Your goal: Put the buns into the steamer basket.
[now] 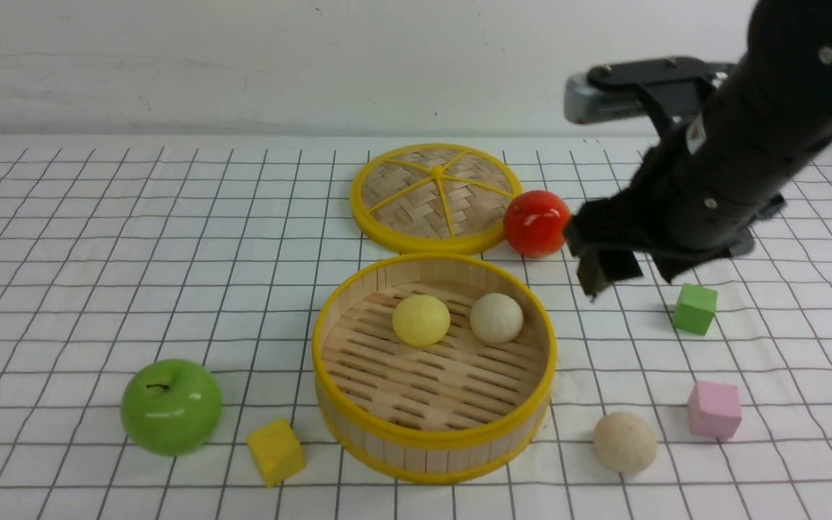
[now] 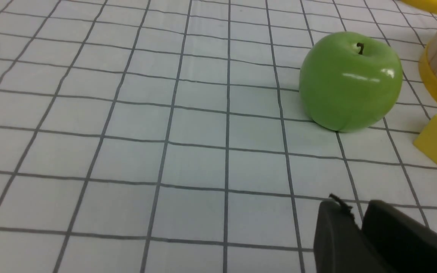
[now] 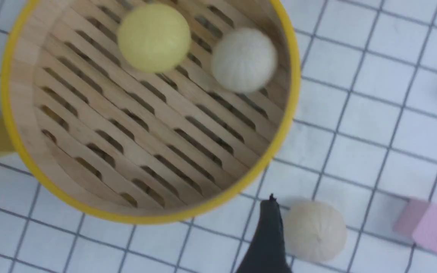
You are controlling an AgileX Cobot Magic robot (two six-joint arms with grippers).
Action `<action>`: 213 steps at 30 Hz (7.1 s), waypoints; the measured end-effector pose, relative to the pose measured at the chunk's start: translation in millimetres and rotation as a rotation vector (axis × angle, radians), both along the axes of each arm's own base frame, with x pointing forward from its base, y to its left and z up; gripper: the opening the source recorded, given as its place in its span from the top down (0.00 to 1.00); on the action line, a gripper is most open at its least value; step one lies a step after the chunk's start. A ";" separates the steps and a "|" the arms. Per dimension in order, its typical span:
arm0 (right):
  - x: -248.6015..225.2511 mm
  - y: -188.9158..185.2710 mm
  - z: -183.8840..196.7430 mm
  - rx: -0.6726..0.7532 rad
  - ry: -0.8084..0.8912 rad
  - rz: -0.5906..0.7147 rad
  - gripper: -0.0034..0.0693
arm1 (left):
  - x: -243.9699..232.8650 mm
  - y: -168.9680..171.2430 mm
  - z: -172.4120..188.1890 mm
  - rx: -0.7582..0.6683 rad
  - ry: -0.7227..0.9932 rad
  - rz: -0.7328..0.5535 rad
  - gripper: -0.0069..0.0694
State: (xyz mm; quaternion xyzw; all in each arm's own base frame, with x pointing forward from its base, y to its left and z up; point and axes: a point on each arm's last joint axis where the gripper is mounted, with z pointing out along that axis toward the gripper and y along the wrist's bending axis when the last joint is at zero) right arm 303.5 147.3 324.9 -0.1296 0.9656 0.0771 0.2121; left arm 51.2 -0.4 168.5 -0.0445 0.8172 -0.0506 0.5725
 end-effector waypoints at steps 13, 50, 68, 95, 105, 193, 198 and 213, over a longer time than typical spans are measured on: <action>-20.3 -30.0 -108.3 0.023 0.090 -0.126 0.27 | 0.0 0.0 0.0 0.000 0.000 0.000 0.77; -3.2 -8.8 -50.6 0.179 -0.050 -0.049 0.97 | 0.0 0.0 0.0 0.000 0.000 0.000 0.73; 16.0 83.3 -119.1 0.219 -0.066 0.162 0.89 | 0.0 0.0 0.0 0.000 0.000 0.000 0.72; -134.3 -19.5 35.6 0.119 -0.114 0.302 0.91 | 0.0 0.0 0.0 0.000 0.000 0.000 0.68; -170.6 -45.2 21.8 0.101 -0.113 0.302 0.98 | 0.0 0.0 0.0 0.000 0.000 0.000 0.67; -251.6 -149.3 -152.0 -0.007 -0.827 -0.317 0.88 | 0.0 0.0 0.0 0.001 0.000 -0.001 0.60; -251.6 -149.3 -152.0 -0.007 -0.827 -0.317 0.87 | 0.0 0.0 0.0 0.001 0.000 -0.001 0.60; -251.6 -149.3 -152.0 -0.007 -0.827 -0.317 0.84 | 0.0 0.0 0.0 0.001 0.000 -0.001 0.60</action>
